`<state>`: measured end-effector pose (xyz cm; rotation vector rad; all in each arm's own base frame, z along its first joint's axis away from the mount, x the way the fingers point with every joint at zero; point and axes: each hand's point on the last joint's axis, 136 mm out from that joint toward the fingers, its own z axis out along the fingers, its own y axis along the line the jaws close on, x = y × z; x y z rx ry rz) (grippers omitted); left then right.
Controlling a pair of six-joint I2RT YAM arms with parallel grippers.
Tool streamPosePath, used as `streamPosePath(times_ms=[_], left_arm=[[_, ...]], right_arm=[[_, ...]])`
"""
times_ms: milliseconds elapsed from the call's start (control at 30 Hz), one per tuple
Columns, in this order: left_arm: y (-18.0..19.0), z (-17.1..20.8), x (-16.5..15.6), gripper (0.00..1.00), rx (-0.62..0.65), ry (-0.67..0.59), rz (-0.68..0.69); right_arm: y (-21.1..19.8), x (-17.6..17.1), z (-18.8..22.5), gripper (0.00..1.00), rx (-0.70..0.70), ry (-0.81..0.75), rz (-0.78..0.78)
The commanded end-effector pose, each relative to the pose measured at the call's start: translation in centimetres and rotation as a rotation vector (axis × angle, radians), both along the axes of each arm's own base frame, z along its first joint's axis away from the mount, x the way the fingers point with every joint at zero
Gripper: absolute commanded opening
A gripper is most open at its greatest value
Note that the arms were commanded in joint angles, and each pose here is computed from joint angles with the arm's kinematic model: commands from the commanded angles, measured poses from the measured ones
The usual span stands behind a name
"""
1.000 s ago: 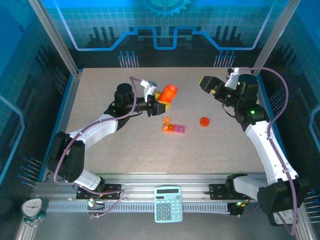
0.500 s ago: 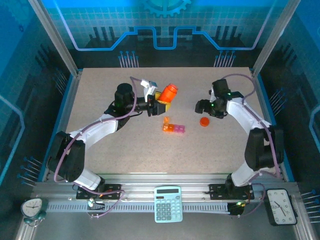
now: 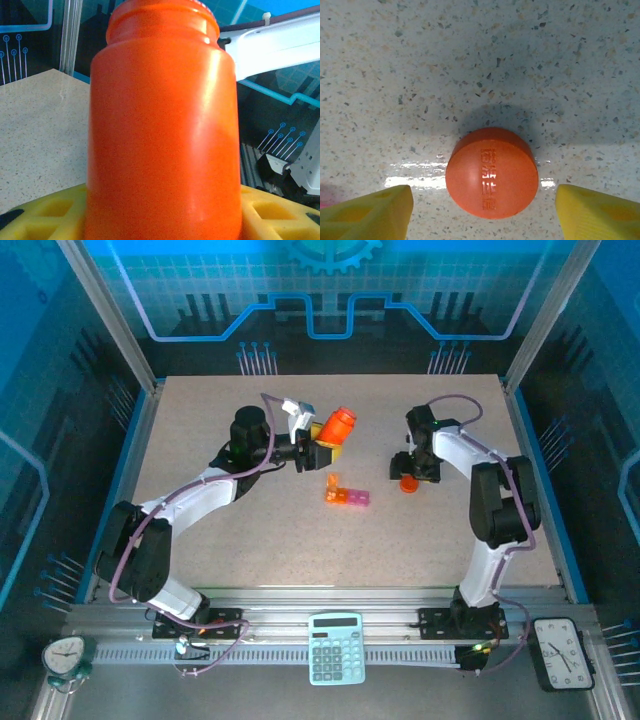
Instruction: Sort the pills into containers
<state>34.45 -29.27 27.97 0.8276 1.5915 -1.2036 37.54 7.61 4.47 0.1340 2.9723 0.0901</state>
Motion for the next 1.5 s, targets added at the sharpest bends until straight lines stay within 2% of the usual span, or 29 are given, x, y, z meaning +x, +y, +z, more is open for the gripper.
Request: streamPosePath(times_ms=[0, 200, 1000, 1167, 1267, 1367, 1467], left_arm=[[-0.1, 1.6, 0.3, 0.09, -0.015, -0.078, -0.015], [-0.1, 1.6, 0.3, 0.09, -0.014, -0.074, -0.015], [0.0, 1.3, 0.4, 0.09, -0.007, -0.065, -0.015], [-0.1, 1.3, 0.4, 0.09, -0.007, -0.066, -0.016], [-0.1, 1.3, 0.3, 0.09, -0.007, -0.064, -0.017], [0.0, 1.0, 0.3, 0.09, -0.002, -0.063, -0.016], [0.0, 0.7, 0.4, 0.09, 0.004, -0.06, -0.015]], right_arm=[[0.3, 0.1, -0.3, 0.73, -0.027, 0.021, 0.029], [0.1, 0.1, -1.2, 0.65, -0.041, 0.035, 0.032], [0.5, 0.6, -2.7, 0.61, -0.041, 0.061, 0.043], [0.4, 0.4, -3.0, 0.55, -0.044, 0.069, 0.045], [0.4, 0.4, -2.8, 0.47, -0.048, 0.061, 0.046], [0.5, 0.5, -2.0, 0.4, -0.035, 0.04, 0.043], [1.1, 0.6, 0.0, 0.39, 0.005, -0.007, 0.043]])
